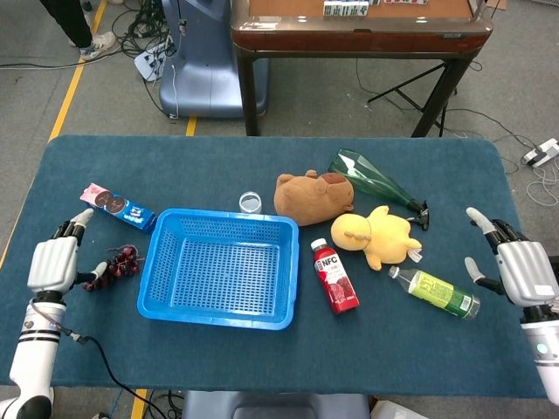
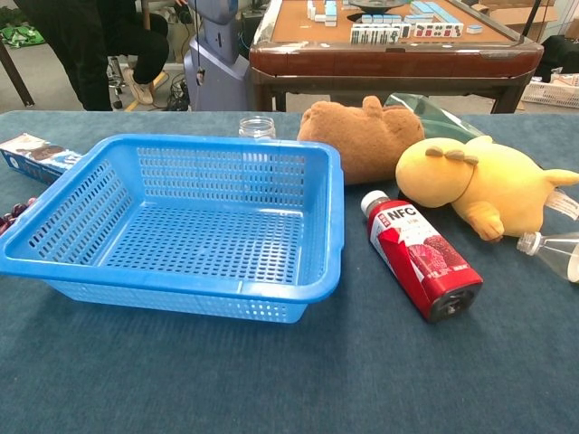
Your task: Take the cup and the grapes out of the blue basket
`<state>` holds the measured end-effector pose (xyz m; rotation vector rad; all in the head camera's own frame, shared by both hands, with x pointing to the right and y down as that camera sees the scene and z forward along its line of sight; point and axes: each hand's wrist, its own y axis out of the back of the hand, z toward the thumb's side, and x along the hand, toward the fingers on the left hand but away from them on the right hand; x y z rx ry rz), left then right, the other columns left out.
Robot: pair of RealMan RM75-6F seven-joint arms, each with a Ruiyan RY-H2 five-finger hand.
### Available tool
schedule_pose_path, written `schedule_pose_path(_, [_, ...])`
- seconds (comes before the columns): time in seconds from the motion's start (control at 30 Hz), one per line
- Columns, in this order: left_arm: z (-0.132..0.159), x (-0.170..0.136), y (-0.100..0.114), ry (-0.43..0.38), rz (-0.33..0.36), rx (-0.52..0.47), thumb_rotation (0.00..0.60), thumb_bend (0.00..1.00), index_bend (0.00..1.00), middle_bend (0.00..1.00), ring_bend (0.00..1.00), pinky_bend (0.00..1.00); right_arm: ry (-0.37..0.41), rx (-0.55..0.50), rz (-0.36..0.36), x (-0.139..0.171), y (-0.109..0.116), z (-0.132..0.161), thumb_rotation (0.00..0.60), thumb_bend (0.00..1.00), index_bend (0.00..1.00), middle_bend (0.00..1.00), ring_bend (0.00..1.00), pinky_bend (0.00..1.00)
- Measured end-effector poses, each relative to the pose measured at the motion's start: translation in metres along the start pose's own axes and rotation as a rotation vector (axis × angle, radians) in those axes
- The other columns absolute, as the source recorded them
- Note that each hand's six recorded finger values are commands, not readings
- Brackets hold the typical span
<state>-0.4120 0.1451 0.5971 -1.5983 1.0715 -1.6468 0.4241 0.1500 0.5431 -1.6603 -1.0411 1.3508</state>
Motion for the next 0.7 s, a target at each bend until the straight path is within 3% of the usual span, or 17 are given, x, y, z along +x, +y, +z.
schedule_pose_path(0.3, [-0.016,-0.044,0.005,-0.037,0.066,-0.014,0.6,0.25,0.11,0.13,0.14,0.29,-0.073,-0.031,0.009,0.048,-0.017,-0.018,0.6,0.36,0.13,0.26,0.2,0.38])
schedule_pose_path(0.7, [-0.014,-0.08,0.0,-0.096,0.135,0.07,0.6,0.25,0.13,0.13,0.14,0.25,-0.067,-0.063,0.036,0.057,-0.014,-0.019,0.6,0.36,0.13,0.26,0.2,0.38])
